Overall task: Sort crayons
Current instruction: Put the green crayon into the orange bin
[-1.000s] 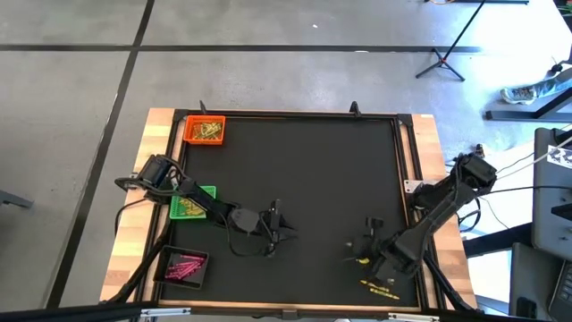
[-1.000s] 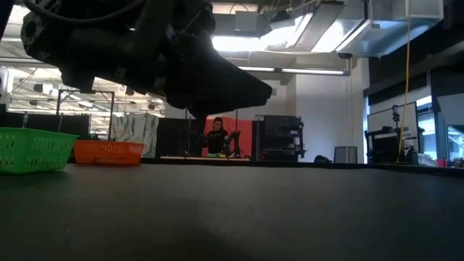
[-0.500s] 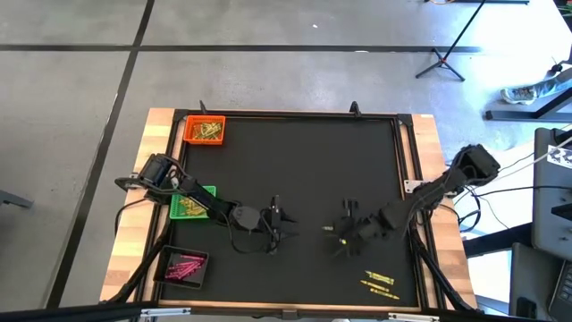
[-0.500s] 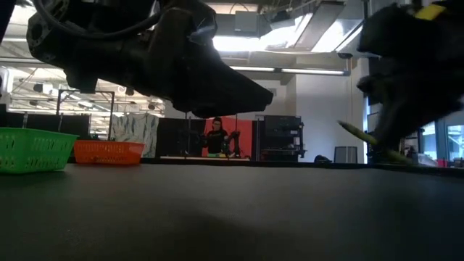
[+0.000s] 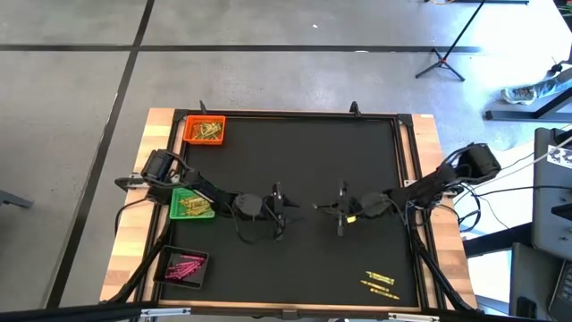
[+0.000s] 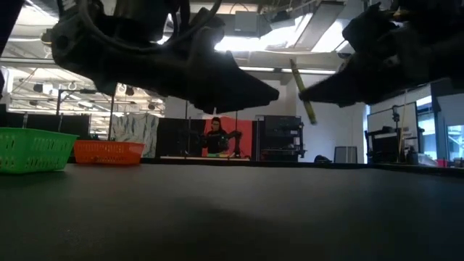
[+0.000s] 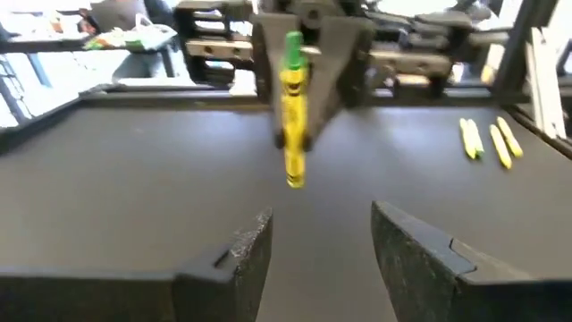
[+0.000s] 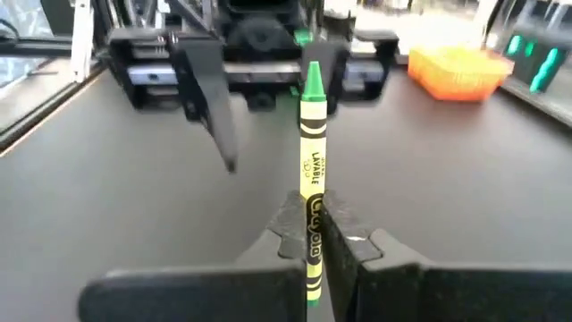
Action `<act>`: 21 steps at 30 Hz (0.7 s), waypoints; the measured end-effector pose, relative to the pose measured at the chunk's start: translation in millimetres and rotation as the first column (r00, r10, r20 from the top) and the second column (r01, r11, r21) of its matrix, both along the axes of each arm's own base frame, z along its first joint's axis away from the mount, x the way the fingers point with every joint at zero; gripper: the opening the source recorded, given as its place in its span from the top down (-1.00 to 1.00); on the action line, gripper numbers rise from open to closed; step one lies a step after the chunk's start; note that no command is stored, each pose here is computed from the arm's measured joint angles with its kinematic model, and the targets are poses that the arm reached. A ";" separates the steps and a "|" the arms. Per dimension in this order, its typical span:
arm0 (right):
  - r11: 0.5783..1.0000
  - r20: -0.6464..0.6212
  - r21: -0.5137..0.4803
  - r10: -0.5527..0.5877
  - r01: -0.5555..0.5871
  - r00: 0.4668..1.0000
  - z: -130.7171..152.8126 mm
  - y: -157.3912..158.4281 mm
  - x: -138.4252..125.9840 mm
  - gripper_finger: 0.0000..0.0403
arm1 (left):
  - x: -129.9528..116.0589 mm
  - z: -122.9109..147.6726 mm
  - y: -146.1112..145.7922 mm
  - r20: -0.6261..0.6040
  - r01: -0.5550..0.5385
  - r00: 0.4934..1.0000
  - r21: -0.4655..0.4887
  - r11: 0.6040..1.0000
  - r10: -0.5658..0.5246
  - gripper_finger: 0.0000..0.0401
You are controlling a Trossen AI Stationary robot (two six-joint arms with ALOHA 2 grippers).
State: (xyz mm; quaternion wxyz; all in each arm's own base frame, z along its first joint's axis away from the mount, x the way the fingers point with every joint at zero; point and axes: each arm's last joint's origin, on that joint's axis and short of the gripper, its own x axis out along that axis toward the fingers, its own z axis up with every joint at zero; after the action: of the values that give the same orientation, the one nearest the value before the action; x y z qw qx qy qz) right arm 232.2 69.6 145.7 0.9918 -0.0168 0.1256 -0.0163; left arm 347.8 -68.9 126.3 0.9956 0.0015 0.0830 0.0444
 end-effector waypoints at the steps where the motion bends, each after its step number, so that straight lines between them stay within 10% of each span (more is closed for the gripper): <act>1: 1.000 0.021 -0.017 0.001 0.000 1.000 -0.3 -1.5 1.3 0.96 | 0.9 1.6 3.2 0.017 -0.009 1.000 -0.004 1.000 0.009 0.14; 21: 0.991 0.151 -0.134 0.021 0.000 0.988 0.8 -13.4 26.1 0.95 | 14.4 26.4 21.3 0.202 0.041 0.979 -0.018 0.999 -0.036 0.27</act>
State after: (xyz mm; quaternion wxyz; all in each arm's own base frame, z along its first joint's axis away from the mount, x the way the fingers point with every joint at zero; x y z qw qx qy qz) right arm 258.2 56.1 146.5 0.9952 -0.0826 0.0482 -0.0207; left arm 362.2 -47.6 152.6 0.9995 -0.0125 -0.0178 0.0240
